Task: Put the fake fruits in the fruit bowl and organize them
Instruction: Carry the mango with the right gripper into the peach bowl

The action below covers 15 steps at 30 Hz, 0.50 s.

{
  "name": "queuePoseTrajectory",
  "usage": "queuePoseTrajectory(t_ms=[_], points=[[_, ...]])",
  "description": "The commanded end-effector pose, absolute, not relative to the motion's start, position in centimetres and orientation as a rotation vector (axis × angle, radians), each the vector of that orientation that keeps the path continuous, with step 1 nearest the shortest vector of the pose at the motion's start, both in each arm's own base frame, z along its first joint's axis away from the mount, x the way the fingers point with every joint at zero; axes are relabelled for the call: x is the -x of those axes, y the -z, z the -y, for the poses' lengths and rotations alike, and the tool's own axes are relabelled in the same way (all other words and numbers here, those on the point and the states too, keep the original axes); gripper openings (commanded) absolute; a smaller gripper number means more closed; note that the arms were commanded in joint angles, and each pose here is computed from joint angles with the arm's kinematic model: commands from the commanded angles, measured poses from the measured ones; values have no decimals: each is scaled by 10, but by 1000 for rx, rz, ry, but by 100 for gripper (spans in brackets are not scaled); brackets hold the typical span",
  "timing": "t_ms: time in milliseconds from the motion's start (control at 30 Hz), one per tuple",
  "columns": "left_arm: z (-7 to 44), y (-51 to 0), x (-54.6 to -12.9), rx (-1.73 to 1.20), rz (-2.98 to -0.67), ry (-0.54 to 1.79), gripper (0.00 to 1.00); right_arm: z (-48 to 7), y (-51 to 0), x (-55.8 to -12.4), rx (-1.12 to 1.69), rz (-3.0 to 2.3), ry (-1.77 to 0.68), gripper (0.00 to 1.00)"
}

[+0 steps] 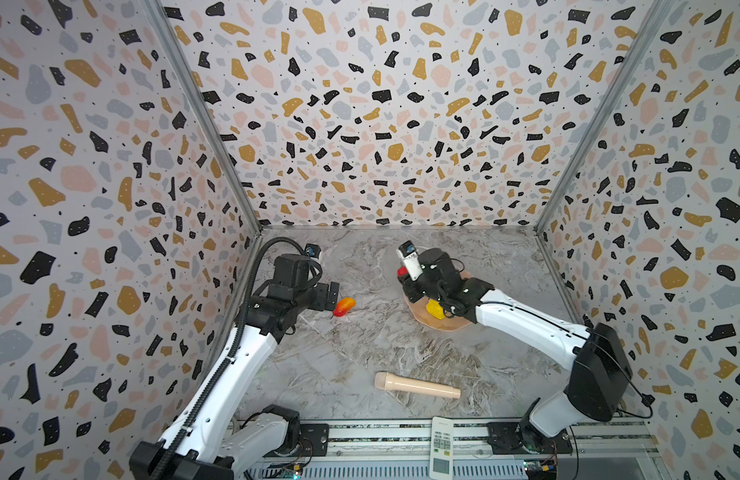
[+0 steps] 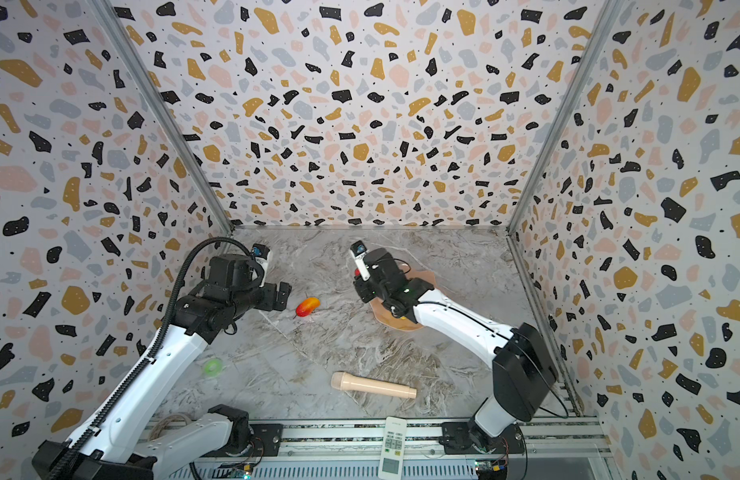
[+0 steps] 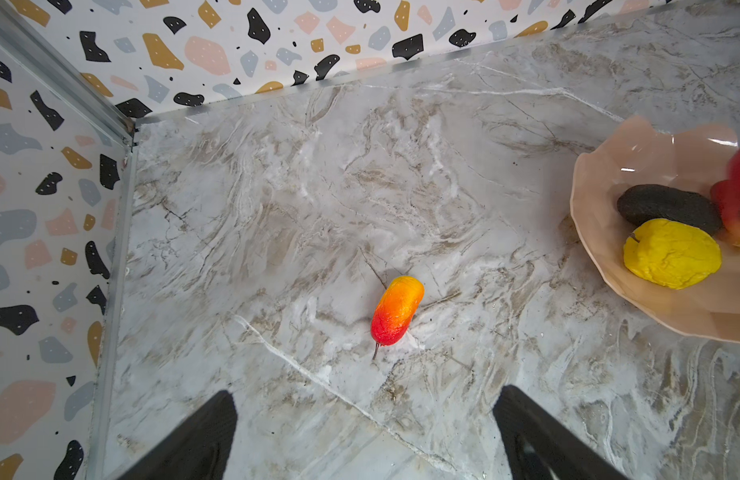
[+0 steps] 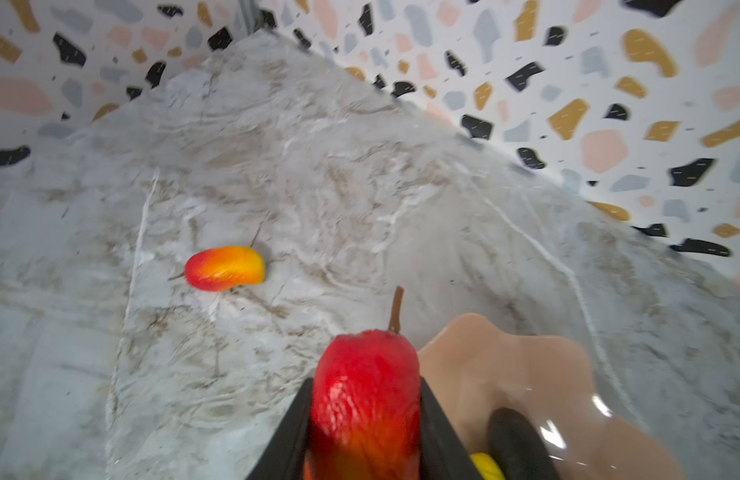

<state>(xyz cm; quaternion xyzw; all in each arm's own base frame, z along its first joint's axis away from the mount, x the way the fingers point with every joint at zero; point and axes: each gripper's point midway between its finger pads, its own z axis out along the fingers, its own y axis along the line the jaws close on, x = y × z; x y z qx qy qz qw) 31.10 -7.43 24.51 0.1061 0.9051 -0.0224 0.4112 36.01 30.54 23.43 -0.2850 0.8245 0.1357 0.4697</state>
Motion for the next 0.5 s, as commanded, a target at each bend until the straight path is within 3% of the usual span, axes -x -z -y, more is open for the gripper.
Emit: queuePoseTrajectory(t_ms=[0,233,467], points=[[79,-263,-320,-271,-2221,74,100,-274,-198,-361,746,-2106,-284,26],[80,-262,-320,-272,-2225,80,100,-256,-152,-361,779,-2177,-273,26],[80,-261,-319,-268,-2228,83,99,-268,-141,-382,646,-2213,-312,26]])
